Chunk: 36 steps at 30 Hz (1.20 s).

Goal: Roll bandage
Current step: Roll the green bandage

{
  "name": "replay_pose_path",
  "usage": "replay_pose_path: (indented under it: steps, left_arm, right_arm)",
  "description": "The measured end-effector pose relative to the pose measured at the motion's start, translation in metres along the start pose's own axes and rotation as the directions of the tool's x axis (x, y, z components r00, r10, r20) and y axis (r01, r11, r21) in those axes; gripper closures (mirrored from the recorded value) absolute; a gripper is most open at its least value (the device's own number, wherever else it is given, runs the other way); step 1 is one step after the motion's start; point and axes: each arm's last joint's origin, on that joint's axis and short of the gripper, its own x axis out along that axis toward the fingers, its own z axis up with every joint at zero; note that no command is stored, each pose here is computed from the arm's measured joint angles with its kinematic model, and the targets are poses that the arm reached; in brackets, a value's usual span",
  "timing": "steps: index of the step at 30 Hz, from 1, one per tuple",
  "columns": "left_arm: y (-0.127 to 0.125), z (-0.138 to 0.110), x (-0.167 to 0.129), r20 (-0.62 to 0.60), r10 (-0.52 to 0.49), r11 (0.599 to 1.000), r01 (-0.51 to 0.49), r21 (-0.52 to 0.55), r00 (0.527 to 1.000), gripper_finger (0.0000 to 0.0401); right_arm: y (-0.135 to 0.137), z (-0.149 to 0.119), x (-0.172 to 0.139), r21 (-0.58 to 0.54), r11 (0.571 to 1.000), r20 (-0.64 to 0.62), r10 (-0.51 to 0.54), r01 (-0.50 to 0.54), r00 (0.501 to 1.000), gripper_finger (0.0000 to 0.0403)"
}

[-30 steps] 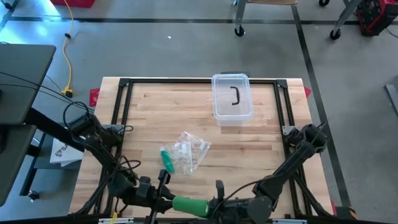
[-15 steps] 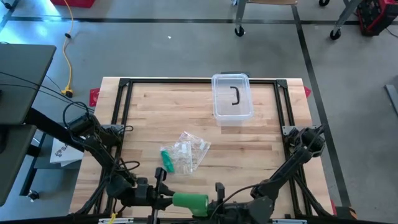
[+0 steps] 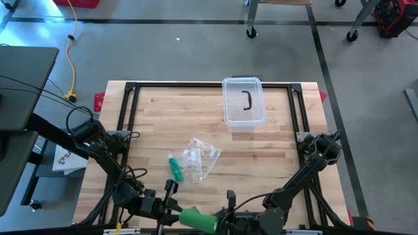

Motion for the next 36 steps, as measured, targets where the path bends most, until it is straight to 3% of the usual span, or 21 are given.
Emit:
replay_pose_path:
  steps: [11,15,20,27,36]
  left_arm:
    - [-0.005,0.001,-0.001,0.037,-0.160,0.986,0.161,-0.032,0.986,0.0387]
    - [-0.005,0.002,-0.001,0.050,-0.195,0.980,0.197,-0.034,0.979,0.0387]
    - [-0.007,0.004,-0.001,0.071,-0.242,0.969,0.245,-0.037,0.968,0.0387]
    - [-0.008,0.006,-0.002,0.103,-0.307,0.949,0.313,-0.039,0.946,0.0387]
    - [-0.003,0.006,0.002,0.120,-0.303,0.950,0.310,-0.043,0.945,0.0387]
  right_arm:
    - [-0.006,-0.002,0.004,-0.013,0.999,-0.021,-0.031,0.031,0.999,0.0235]
    - [-0.010,-0.004,0.008,-0.026,0.999,-0.022,-0.045,0.045,0.999,0.0202]
    - [-0.017,-0.004,0.012,-0.077,0.994,-0.013,-0.075,0.074,0.997,0.0200]
    - [-0.016,0.006,0.009,-0.242,0.968,0.076,-0.047,0.065,0.996,0.0205]
    - [-0.016,0.023,0.010,-0.211,0.977,0.151,0.074,-0.041,0.986,0.0205]
